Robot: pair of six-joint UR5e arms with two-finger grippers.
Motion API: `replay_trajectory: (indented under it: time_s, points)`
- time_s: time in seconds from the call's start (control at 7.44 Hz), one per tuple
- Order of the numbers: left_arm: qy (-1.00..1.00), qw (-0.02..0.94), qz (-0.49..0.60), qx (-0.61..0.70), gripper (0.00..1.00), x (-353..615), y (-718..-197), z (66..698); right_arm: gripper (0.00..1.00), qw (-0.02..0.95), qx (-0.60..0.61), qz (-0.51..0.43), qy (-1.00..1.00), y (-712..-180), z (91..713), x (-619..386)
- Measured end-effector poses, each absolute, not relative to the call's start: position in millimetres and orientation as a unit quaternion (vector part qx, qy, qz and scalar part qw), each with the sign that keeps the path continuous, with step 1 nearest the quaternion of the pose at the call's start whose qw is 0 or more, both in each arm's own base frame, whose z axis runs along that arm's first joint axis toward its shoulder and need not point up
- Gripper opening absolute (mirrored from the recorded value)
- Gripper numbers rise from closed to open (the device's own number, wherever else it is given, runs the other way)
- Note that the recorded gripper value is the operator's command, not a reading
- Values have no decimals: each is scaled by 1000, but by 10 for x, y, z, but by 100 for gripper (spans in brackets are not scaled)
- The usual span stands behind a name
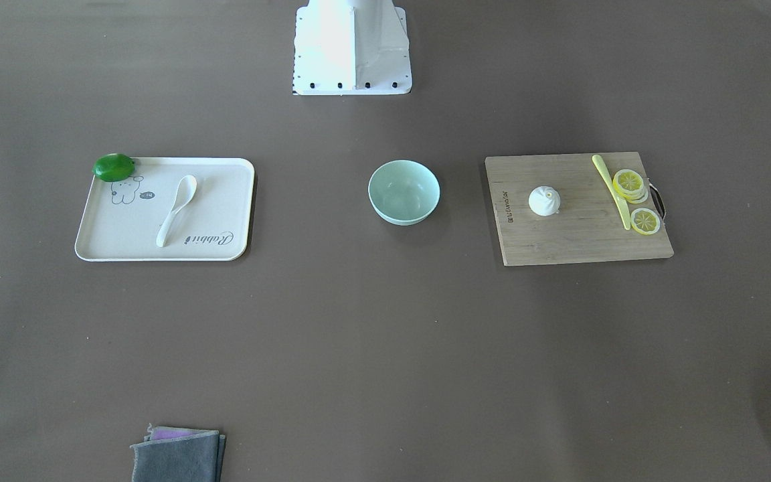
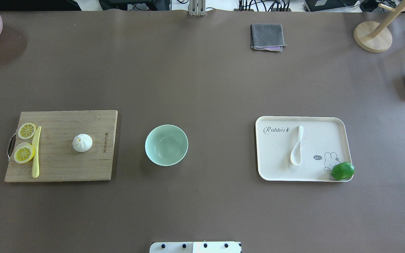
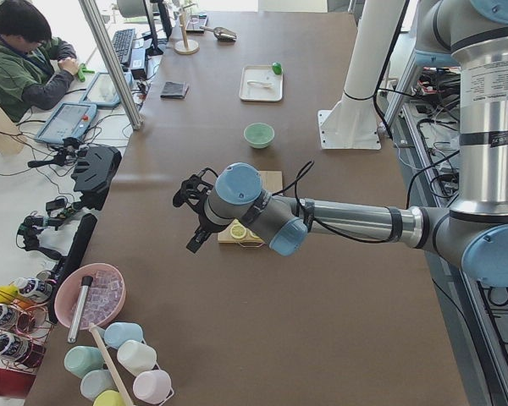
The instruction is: Put spoon and bun in bowl
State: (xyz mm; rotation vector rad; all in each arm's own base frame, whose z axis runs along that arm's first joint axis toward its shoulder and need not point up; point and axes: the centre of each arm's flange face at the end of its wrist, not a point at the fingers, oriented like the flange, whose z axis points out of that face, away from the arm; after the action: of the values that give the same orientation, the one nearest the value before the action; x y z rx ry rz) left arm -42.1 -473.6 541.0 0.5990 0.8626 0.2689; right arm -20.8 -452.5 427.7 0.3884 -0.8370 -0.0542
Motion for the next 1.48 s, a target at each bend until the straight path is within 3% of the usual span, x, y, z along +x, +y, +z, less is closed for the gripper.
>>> replay_trajectory:
  time_s: [0.67, 1.07, 1.48]
  points:
    - [439, 858, 101, 247, 98, -99, -4705, 5431, 95, 906, 120, 109, -391, -4310, 4162, -2165]
    - [445, 855, 98, 248, 99, -51, -4699, 5396, 71, 906, 131, 160, -370, -3999, 4119, -3441]
    - [445, 855, 98, 249, 99, -49, -4698, 5391, 67, 905, 148, 178, -357, -3752, 4179, -4073]
